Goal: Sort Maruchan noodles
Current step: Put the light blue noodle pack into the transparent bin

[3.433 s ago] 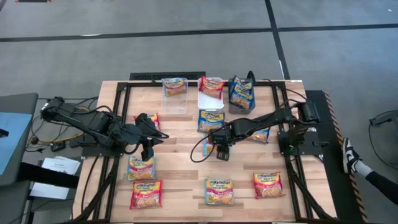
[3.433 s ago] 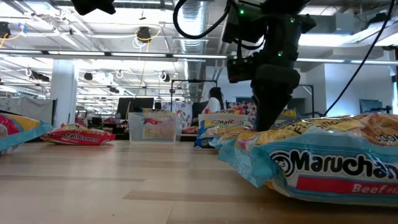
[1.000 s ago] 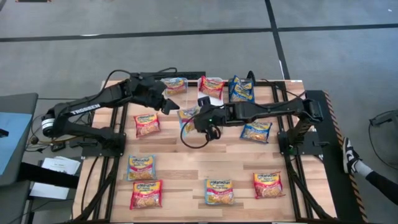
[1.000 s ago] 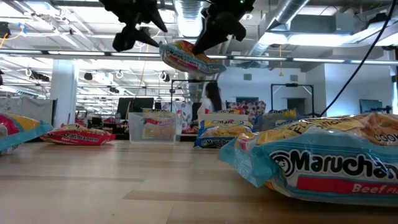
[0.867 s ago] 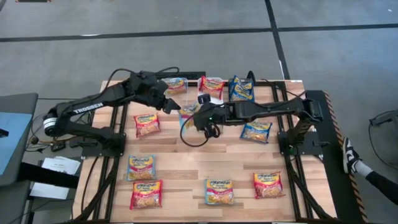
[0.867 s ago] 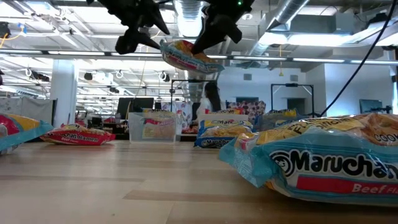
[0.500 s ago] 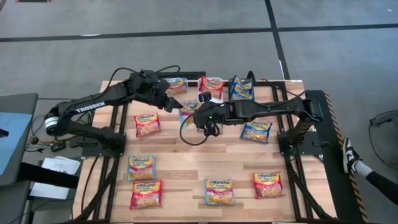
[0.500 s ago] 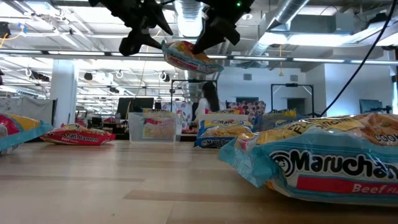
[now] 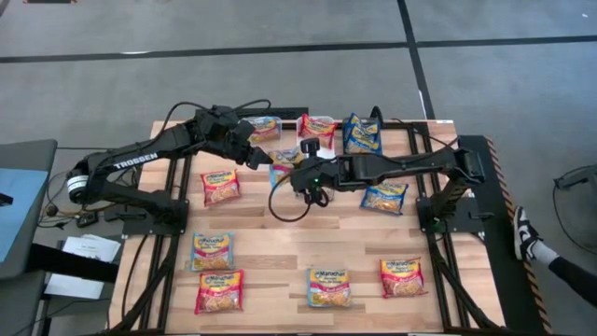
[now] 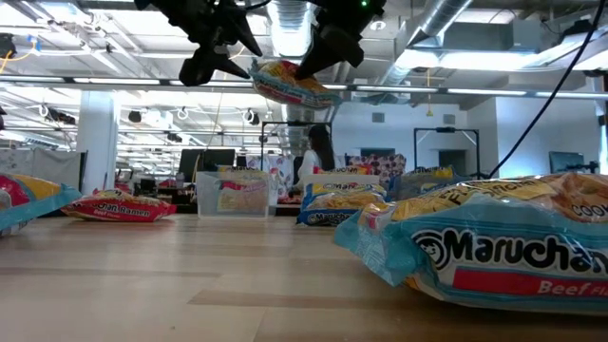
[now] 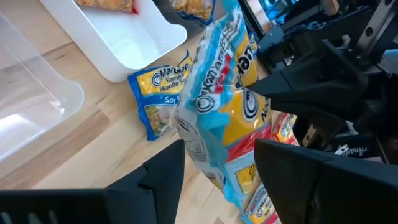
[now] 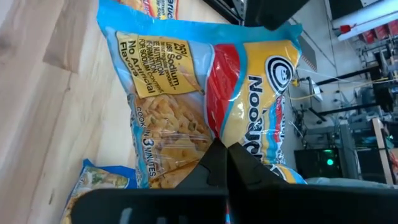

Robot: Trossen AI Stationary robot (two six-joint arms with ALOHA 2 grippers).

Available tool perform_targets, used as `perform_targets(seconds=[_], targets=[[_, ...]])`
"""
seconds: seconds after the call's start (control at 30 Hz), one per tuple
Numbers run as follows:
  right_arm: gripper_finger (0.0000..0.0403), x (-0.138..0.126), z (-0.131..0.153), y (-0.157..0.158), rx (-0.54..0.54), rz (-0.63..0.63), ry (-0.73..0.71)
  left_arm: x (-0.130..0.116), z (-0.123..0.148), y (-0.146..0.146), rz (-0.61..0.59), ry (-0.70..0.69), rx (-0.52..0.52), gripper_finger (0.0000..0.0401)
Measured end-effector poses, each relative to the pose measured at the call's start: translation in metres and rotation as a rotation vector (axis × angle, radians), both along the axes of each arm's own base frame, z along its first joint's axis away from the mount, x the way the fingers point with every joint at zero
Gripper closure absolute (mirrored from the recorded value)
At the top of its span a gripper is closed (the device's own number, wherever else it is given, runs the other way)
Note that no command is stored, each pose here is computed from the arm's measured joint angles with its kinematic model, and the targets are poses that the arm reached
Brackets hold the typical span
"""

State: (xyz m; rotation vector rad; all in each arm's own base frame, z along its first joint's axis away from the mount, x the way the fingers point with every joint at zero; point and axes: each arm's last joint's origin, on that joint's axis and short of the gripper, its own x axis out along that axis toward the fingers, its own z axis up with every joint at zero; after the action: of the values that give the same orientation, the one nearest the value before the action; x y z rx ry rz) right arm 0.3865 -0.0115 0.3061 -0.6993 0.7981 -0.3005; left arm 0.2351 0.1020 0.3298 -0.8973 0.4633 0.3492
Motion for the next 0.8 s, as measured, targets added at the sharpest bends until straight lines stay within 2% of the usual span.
perform_targets(seconds=[0.43, 0.8], targets=[[0.0398, 0.002, 0.002, 0.018, 0.022, 0.03, -0.042, 0.0, 0.0, 0.0, -0.006, -0.004, -0.001, 0.0221], [0.0398, 0.007, 0.008, 0.015, 0.042, 0.053, -0.124, 0.004, 0.002, -0.01, -0.124, -0.034, -0.049, 0.0221]])
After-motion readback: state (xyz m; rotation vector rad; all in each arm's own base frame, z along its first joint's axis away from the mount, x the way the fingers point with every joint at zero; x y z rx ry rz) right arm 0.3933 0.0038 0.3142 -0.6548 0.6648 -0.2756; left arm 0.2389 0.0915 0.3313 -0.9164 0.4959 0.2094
